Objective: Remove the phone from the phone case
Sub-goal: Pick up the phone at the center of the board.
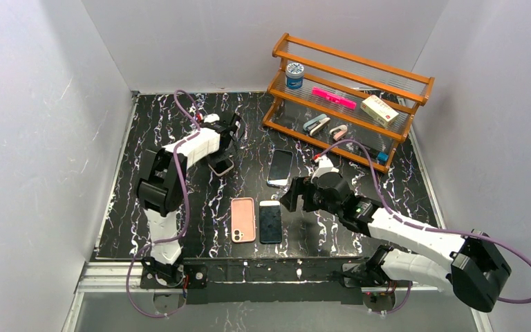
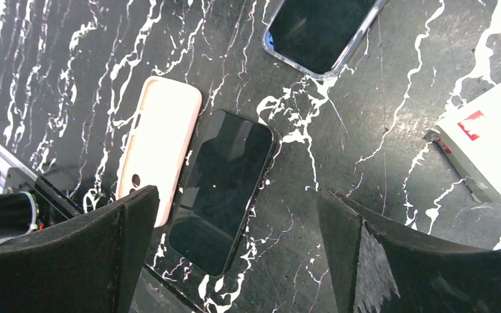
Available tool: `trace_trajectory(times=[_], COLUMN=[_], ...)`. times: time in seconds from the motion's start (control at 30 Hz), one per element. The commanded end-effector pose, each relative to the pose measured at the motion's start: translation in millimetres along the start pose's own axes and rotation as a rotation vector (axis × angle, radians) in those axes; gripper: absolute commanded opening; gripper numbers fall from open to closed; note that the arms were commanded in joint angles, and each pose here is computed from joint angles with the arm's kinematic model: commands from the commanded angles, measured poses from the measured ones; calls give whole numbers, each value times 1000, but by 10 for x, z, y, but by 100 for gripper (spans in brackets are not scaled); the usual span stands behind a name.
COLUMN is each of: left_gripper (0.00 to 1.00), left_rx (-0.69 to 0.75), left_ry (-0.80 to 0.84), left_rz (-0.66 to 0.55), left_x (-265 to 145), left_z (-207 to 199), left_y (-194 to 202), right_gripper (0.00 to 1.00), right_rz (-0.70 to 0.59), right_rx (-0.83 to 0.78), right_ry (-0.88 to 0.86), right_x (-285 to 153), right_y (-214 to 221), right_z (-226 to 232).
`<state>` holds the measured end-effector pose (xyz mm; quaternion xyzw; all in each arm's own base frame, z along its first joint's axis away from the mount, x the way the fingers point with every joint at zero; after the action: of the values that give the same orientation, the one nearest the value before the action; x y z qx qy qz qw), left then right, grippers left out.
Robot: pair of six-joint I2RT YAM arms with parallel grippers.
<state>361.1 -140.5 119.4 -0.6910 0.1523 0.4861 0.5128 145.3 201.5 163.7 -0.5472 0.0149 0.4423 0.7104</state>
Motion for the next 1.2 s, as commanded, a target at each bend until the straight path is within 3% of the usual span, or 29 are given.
trace_trajectory(times=[0.0, 0.27, 0.53, 0.67, 0.73, 0.93, 1.17], left_gripper=[98, 98, 98, 93, 88, 56, 23], left_rx=[-6, -25, -139, -147, -131, -85, -63], left_ry=[-121, -125, -40, -18, -27, 5, 153], left_rz=[-37, 27, 143, 170, 181, 190, 208], left_x=[-13, 156, 337, 396, 419, 316, 10], left_z=[111, 130, 347, 348, 366, 432, 534], left_y=[-64, 41, 183, 236, 267, 280, 320], right_gripper=[99, 99, 99, 99, 98, 95, 92], right_rz=[-10, 9, 30, 35, 34, 68, 55], right_rx=[-32, -46, -44, -37, -35, -26, 32], right_ry=[-38, -64, -100, -115, -115, -157, -243], right_x=[70, 81, 62, 52, 48, 51, 137], right_y=[-10, 19, 46, 41, 35, 68, 54], right_z=[8, 8, 34, 54, 57, 94, 191])
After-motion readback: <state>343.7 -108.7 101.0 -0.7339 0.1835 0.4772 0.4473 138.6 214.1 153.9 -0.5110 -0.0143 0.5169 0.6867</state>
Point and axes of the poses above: each gripper's point midway between its finger pads, its own x axis out along the fingers, its own z axis along the line the jaws close on, y = z × x, the point moved 9 cm from there along -x, back along the fingers, and after that the axes turned 7 degrees about -x, right-handed, at the moved point
